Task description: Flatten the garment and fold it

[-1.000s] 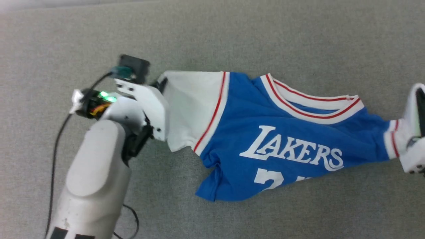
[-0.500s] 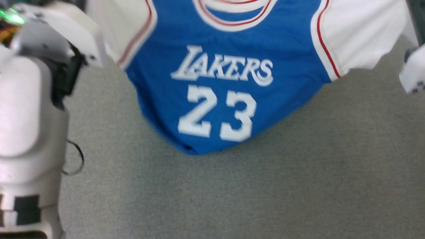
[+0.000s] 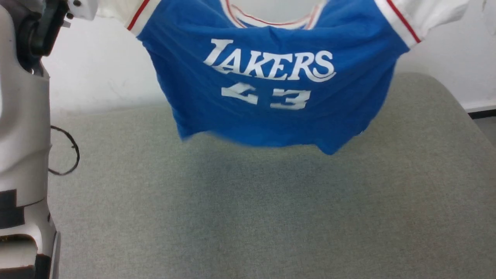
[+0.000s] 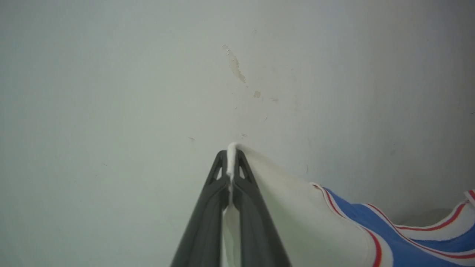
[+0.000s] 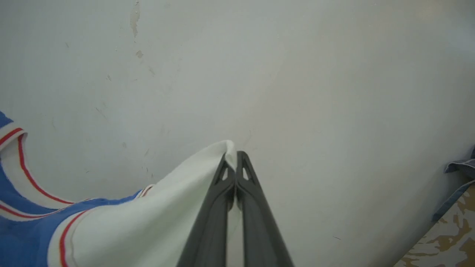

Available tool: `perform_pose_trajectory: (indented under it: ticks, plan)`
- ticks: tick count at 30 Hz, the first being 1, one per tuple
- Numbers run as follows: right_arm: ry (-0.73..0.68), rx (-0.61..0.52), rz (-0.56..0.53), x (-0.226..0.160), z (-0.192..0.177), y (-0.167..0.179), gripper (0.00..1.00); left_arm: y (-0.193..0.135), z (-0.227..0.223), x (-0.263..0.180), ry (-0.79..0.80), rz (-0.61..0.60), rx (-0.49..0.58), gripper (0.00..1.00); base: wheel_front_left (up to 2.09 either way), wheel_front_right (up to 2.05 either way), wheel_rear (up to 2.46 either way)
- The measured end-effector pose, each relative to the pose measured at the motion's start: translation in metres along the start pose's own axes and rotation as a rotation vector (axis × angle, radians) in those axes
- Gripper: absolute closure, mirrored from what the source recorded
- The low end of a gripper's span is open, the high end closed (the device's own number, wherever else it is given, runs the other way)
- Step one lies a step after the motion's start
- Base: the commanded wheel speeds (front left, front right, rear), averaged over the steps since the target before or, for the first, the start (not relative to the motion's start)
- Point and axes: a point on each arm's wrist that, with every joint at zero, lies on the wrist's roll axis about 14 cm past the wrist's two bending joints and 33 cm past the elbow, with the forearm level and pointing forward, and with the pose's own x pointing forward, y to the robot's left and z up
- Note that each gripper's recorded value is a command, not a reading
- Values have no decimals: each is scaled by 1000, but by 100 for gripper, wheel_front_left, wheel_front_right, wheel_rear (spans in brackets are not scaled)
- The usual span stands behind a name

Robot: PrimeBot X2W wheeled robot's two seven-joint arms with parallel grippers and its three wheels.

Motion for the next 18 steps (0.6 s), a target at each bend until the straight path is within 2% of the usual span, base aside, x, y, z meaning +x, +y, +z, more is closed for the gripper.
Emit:
perform_pose_trajectory:
  ticks: [4, 7, 11, 18]
  plan:
    - [23, 36, 7, 3, 4, -3, 100, -9, -9, 2, 66, -35, -43, 100, 0, 0, 0]
    - [84, 63, 21, 11, -11, 1, 100, -18, -21, 7, 109, -61, -72, 100, 0, 0, 0]
    - [153, 83, 27, 32, -33, 4, 100, -16, -38, 22, 127, -26, -118, 100, 0, 0, 0]
    - [96, 6, -14, 96, -29, -2, 100, -4, -7, 79, -78, 70, -163, 100, 0, 0, 0]
